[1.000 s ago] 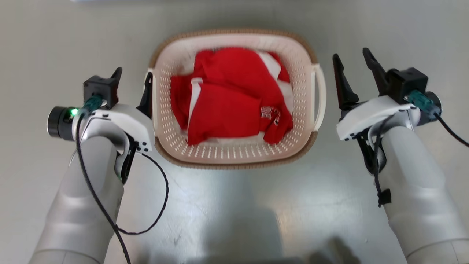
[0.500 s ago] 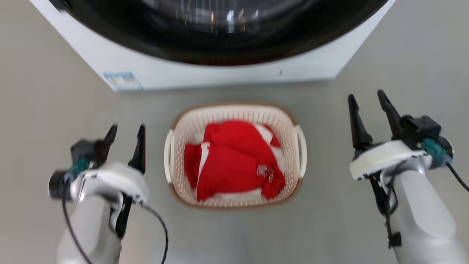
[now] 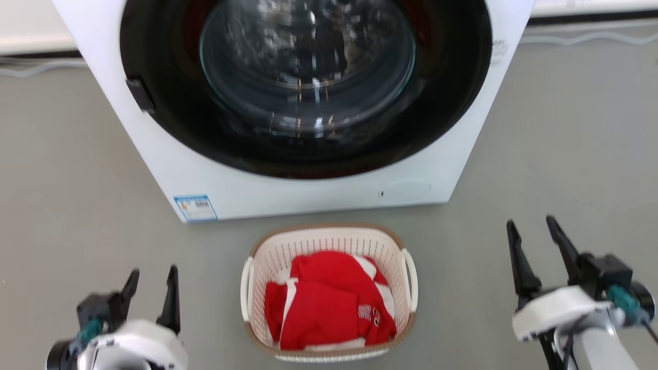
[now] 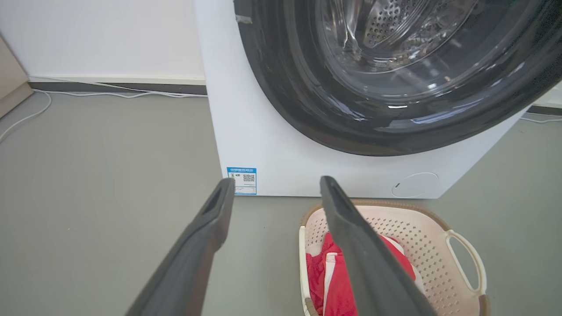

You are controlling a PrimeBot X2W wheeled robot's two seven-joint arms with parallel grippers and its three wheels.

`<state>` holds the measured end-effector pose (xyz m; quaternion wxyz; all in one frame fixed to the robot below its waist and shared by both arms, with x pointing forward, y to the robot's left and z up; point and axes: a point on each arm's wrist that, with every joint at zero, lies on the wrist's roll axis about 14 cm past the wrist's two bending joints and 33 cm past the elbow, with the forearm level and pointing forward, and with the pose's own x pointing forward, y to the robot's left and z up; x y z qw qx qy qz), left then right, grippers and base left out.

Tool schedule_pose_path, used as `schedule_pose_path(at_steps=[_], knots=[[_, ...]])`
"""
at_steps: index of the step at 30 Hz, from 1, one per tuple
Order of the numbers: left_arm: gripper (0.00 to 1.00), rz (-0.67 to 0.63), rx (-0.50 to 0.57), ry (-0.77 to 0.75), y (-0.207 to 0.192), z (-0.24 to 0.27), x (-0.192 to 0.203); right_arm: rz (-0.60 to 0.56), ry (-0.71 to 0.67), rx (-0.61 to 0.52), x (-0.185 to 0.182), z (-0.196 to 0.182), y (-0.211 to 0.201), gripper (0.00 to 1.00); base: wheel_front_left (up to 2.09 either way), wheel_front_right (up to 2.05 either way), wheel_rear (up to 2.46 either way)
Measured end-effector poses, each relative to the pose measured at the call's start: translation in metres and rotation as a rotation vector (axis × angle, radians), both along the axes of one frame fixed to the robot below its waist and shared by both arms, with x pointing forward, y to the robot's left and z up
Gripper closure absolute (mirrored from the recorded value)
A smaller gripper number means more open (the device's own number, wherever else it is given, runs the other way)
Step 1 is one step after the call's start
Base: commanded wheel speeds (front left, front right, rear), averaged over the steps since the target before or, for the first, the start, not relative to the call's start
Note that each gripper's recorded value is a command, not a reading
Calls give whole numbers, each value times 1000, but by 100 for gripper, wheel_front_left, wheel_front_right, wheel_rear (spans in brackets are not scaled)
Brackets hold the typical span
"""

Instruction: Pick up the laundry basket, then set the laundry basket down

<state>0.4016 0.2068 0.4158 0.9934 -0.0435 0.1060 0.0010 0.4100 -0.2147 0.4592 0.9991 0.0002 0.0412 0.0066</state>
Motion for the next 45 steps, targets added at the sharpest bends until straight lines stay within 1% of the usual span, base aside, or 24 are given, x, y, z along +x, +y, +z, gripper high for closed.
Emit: schedule_pose_path(at_steps=[10,17,23,24,31,45], knots=[[0,73,-7,-55,17,17,-55,24,-33,-15,-44,12,4,0,0,0,0],[0,106,9,-84,29,26,-75,5,-52,-5,-61,15,1,0,0,0,0],[0,98,25,-99,27,30,-79,0,-49,8,-69,13,2,0,0,0,0],[100,96,23,-97,26,29,-79,-1,-48,9,-70,13,3,100,0,0,0],[100,109,-26,0,18,1,-93,-14,60,55,-86,-21,8,100,0,0,0],[100,176,-187,10,22,-1,-92,-73,73,229,-84,-22,3,100,0,0,0]])
